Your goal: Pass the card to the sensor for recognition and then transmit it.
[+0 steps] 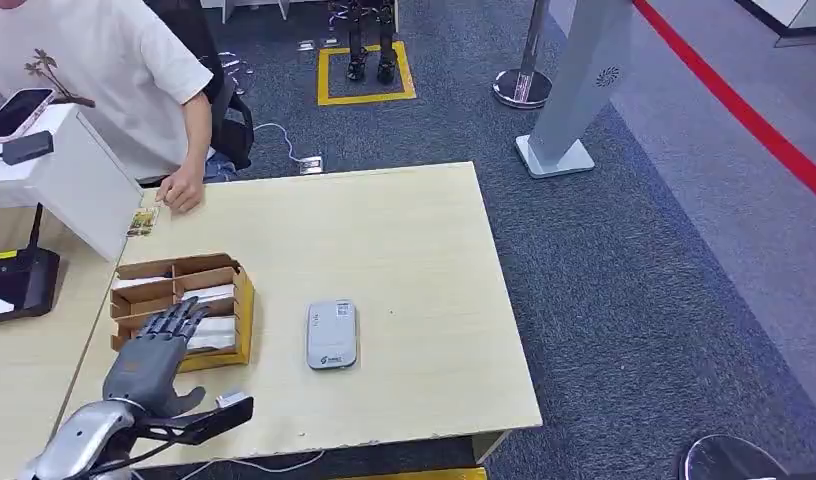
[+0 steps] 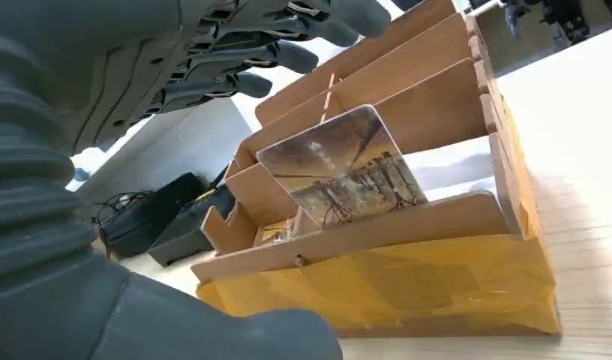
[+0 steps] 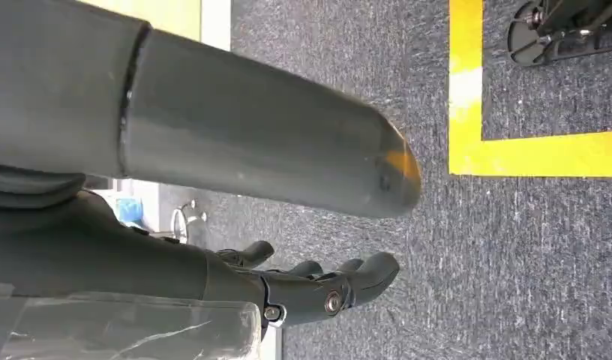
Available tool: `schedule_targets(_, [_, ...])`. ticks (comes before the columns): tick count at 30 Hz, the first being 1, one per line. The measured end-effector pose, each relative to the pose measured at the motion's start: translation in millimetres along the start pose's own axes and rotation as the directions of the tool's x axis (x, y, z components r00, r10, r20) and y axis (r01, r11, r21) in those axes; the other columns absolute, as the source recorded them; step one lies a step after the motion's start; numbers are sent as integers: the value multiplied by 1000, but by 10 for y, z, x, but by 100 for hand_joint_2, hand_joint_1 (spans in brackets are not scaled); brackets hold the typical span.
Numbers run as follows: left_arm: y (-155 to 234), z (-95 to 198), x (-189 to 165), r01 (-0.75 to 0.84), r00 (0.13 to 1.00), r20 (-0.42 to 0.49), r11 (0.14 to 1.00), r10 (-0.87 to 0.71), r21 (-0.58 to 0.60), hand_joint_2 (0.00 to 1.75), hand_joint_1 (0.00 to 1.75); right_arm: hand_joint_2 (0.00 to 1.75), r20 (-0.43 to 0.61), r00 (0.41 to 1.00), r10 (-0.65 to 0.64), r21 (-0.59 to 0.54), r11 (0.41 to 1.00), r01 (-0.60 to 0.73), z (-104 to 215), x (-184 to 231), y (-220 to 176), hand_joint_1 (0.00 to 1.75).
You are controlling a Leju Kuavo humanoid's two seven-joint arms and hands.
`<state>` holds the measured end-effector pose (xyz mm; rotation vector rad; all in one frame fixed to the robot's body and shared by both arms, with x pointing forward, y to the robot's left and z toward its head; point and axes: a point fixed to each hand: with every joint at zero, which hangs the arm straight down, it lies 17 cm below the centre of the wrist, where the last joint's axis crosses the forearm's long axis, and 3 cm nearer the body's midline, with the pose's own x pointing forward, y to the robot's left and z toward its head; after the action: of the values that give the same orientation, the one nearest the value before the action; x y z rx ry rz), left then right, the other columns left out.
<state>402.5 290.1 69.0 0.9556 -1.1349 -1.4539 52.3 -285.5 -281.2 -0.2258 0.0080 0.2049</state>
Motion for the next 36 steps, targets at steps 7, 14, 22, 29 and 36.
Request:
schedule_targets(7, [-24, -60, -10, -5, 1000, -11, 1000, 5, -6, 175, 0, 0, -1, 1000, 8, -1, 1000, -8, 0, -3, -2, 0])
schedule_targets(14, [-32, -87, -8, -9, 1000, -14, 1000, 8, -8, 175, 0, 0, 0, 1000, 10, -2, 1000, -10, 0, -1, -3, 0])
schedule_targets(22, [7, -201, -7, 2, 1000, -29, 1000, -2, 3, 175, 0, 0, -4, 1000, 17, -2, 1000, -17, 0, -9, -5, 0])
schedule_targets(29, [126, -242, 29, 27, 999, -38, 998, -25, 51, 175, 175, 0, -5, 1000, 19, -1, 1000, -19, 1, -10, 4, 0])
schedule_targets(36, [238, -293, 123, 23, 999, -39, 996, -20, 86, 175, 175, 0, -4, 1000, 19, 2, 1000, -19, 4, -7, 17, 0])
